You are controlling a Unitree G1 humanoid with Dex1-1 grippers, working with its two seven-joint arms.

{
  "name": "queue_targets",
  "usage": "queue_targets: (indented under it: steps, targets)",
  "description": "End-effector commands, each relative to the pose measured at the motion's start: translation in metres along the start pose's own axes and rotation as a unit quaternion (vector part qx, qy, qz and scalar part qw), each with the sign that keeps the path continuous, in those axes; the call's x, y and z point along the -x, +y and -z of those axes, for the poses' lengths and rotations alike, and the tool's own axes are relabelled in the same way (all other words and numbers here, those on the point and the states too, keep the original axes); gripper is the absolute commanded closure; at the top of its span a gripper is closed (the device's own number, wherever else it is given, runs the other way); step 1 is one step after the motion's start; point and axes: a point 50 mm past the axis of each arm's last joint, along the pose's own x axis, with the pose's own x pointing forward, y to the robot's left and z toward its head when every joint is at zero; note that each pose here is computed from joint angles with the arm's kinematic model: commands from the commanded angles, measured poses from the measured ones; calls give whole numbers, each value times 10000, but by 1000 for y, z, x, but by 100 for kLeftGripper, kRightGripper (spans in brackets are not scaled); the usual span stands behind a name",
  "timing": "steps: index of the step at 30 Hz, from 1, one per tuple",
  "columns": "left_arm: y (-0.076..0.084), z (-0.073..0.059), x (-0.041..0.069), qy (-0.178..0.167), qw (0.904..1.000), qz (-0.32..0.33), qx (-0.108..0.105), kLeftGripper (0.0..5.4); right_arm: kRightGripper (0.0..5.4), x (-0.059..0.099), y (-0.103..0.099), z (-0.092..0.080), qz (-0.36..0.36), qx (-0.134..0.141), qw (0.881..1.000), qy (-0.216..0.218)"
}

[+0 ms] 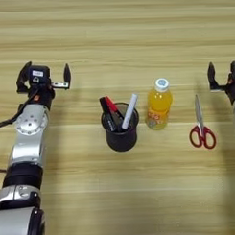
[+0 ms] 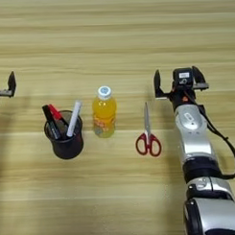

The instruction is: Move the objects on the table

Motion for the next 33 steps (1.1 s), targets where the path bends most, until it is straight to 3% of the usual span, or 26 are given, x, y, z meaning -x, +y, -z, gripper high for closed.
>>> queue_targets:
  steps: [1, 33]
  targets:
    - [0, -3, -4, -54, 9999, 2, -114, 2, 0, -5, -1, -5, 10, 50, 9999, -107]
    - [1, -4, -4, -115, 9997, 17, -203, 2, 0, -5, 2, -8, -15, 148, 9996, -249]
